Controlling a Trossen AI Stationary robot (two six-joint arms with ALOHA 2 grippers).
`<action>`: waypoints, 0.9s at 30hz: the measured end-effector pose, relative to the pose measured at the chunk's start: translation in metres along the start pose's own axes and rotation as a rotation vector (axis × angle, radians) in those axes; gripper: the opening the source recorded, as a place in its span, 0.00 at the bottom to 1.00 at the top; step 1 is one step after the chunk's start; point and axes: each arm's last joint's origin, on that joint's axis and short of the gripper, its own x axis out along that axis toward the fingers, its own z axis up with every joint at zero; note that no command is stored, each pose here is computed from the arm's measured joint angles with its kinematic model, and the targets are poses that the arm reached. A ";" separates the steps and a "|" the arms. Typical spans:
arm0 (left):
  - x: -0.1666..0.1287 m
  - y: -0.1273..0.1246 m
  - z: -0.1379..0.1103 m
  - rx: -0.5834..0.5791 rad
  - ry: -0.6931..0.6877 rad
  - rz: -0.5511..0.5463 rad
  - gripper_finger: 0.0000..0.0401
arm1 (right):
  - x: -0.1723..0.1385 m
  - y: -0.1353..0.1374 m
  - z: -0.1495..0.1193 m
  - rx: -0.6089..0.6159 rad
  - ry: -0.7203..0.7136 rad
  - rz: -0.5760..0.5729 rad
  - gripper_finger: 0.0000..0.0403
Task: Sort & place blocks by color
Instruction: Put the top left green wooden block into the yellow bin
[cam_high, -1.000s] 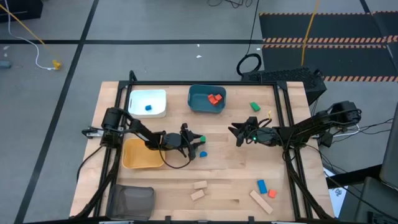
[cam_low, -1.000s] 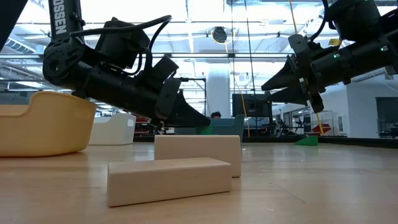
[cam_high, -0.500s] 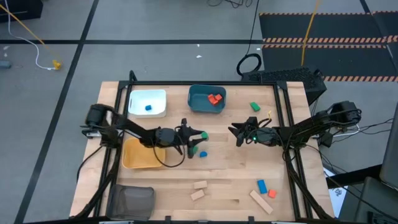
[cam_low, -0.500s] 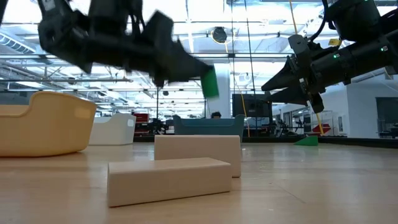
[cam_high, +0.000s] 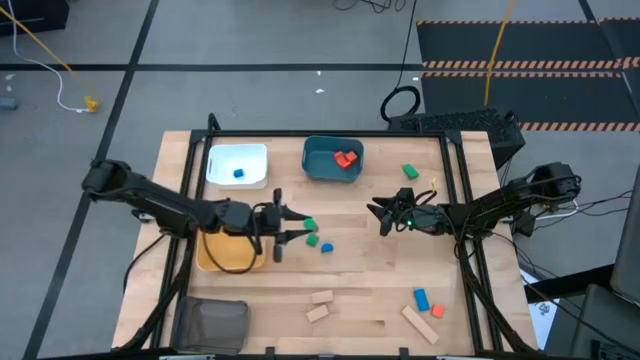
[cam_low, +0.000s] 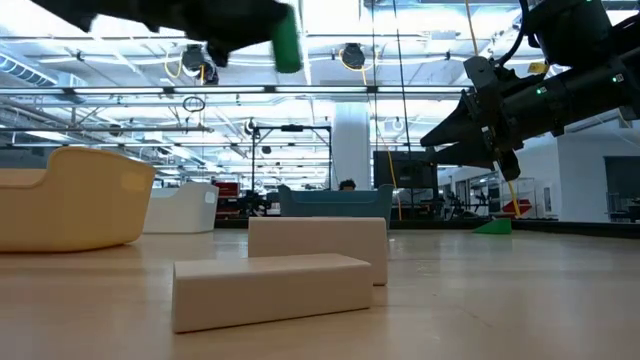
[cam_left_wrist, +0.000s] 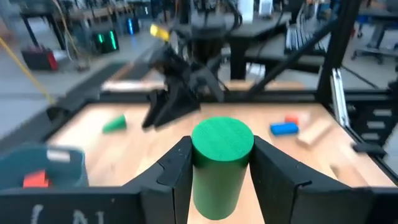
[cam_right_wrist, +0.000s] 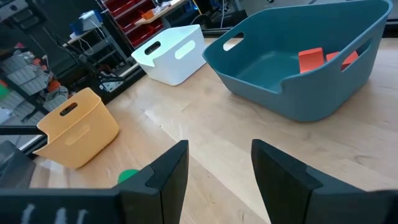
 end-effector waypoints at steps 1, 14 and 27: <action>-0.005 0.000 0.000 -0.010 0.032 0.002 0.33 | 0.000 0.000 0.000 0.001 0.000 0.000 0.41; -0.070 0.005 -0.015 -0.321 0.480 0.064 0.33 | 0.000 0.000 0.000 0.006 0.000 0.000 0.41; -0.115 0.003 -0.039 -0.519 0.895 0.153 0.33 | 0.000 0.000 0.000 0.008 -0.001 0.000 0.41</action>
